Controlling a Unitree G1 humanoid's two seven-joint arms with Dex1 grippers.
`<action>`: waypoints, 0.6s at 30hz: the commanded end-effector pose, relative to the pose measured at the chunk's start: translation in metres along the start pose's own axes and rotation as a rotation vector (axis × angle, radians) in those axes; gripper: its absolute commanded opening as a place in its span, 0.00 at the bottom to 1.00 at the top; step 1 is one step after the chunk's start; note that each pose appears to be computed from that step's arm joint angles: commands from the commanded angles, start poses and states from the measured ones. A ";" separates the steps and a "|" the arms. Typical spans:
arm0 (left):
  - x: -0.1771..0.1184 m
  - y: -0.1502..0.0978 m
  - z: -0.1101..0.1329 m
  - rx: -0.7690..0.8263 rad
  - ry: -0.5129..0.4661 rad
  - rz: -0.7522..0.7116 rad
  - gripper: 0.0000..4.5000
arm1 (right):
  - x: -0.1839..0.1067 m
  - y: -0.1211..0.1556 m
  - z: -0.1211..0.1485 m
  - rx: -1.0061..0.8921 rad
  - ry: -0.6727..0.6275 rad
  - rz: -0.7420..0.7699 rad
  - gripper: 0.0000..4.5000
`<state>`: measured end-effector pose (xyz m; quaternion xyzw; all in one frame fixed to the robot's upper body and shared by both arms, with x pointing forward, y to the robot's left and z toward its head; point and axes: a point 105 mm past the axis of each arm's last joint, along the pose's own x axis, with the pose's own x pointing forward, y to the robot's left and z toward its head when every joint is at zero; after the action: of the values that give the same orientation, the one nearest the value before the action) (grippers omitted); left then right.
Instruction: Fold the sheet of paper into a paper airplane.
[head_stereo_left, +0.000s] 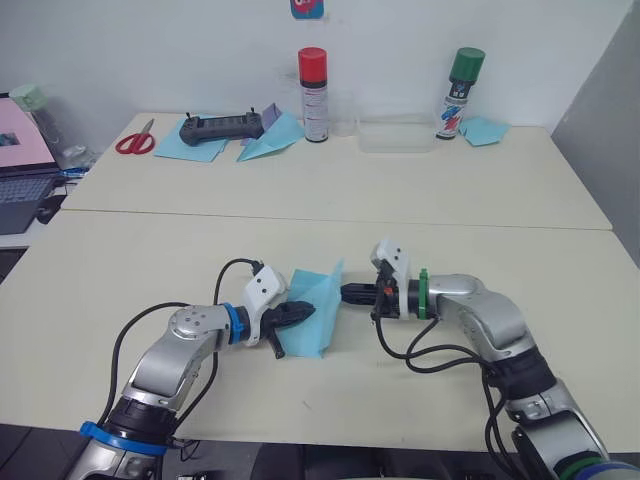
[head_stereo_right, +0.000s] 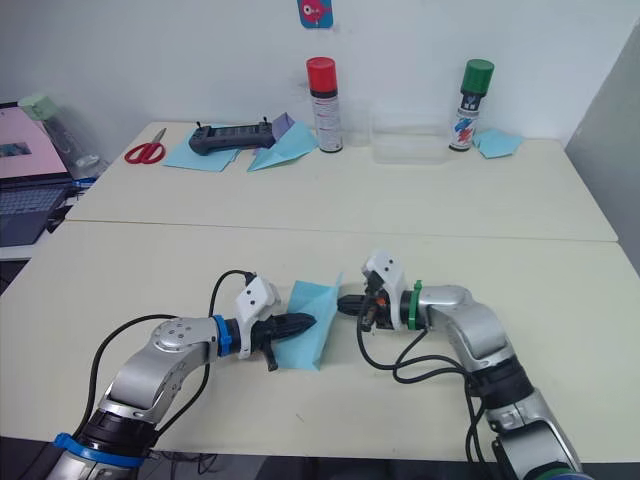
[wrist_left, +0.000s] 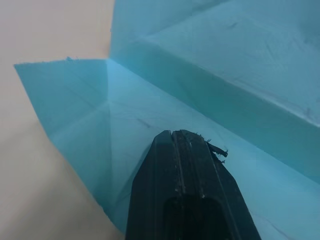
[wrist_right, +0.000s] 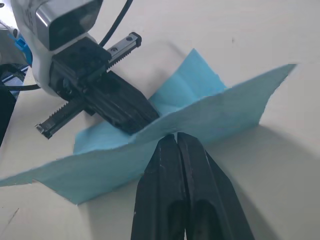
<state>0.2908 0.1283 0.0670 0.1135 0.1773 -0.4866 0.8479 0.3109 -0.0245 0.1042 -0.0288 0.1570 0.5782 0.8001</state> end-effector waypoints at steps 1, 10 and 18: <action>0.001 -0.011 -0.026 -0.051 0.116 -0.055 0.00 | 0.011 0.001 0.008 -0.040 -0.027 0.004 0.01; -0.016 0.004 -0.034 -0.098 0.180 0.013 0.00 | 0.033 -0.002 -0.007 -0.100 0.047 0.019 0.01; -0.036 0.015 -0.024 -0.119 0.158 0.050 0.00 | 0.043 -0.006 -0.032 -0.169 0.173 0.023 0.01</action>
<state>0.2859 0.1518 0.0726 0.1101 0.2232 -0.4740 0.8446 0.3223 0.0086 0.0734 -0.1251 0.1555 0.5982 0.7761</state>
